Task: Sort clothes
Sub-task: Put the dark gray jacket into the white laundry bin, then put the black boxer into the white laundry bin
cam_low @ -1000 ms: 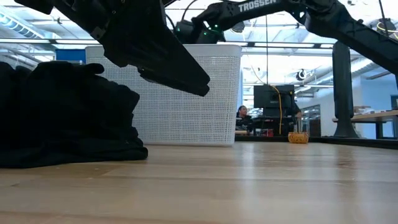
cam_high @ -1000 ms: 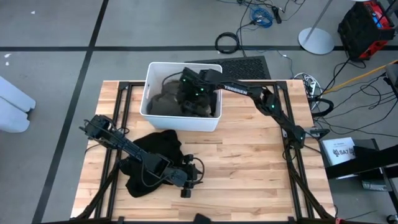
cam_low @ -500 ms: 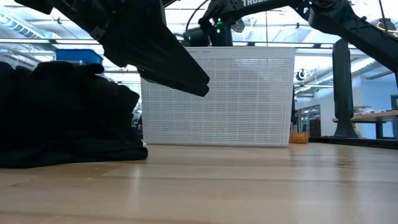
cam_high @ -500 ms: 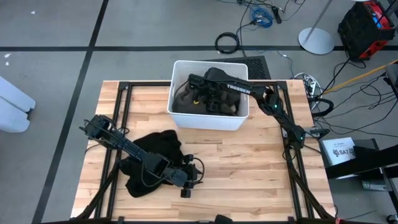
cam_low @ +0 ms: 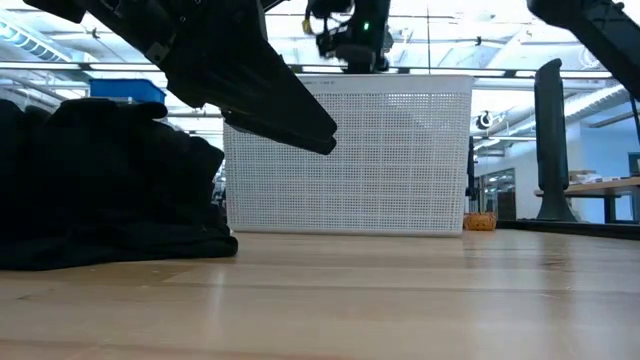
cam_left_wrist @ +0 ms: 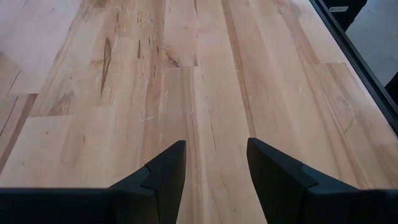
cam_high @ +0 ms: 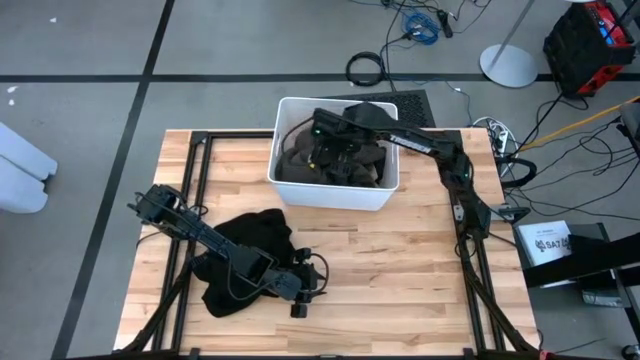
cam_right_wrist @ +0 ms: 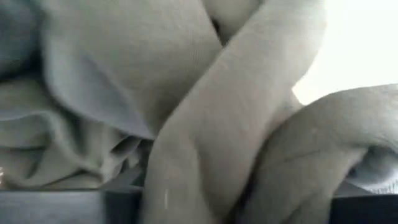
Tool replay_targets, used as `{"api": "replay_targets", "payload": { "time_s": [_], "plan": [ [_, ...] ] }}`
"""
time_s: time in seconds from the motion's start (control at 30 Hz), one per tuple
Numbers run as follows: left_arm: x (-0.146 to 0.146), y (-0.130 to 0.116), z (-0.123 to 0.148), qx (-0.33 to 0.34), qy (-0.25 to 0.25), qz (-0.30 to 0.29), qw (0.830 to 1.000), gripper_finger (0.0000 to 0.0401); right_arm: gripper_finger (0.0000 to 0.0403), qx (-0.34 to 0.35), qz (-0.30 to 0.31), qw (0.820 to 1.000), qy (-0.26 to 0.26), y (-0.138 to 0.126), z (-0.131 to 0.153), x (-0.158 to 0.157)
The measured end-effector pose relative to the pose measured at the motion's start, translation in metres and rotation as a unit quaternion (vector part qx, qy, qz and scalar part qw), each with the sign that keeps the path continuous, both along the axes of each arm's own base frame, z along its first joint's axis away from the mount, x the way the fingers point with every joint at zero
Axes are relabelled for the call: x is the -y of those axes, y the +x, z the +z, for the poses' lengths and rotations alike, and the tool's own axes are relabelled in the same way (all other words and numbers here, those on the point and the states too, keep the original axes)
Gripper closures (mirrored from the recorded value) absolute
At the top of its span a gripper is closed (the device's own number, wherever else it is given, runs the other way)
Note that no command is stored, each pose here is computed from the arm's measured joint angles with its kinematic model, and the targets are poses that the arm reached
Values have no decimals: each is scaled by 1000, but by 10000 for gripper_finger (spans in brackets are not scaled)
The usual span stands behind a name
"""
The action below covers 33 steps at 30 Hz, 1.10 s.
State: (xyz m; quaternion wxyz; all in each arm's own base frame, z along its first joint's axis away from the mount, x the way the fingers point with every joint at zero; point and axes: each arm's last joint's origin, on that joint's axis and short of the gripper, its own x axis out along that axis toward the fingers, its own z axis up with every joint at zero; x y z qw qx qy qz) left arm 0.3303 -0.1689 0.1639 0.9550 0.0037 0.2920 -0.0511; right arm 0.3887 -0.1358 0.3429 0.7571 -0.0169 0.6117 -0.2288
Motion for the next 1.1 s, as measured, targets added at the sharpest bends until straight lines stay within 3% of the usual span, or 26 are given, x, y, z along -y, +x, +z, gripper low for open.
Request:
{"api": "replay_targets", "payload": {
  "time_s": [0.2,0.37,0.6,0.87,1.1],
  "plan": [
    [-1,0,0,0,0,1,1000,221,105,38,-1,999,-13,-17,29,-8],
    [-1,0,0,0,0,1,1000,221,67,67,15,997,-28,-31,51,-16],
    [-2,1,0,1,6,-1,1000,221,61,140,8,990,-36,-56,87,-32],
    [-6,4,1,2,1,-8,1000,221,61,217,30,973,70,-82,116,-68],
    [-6,6,3,12,-12,-17,1000,221,62,204,25,971,123,-98,121,-119]
  ]
}}
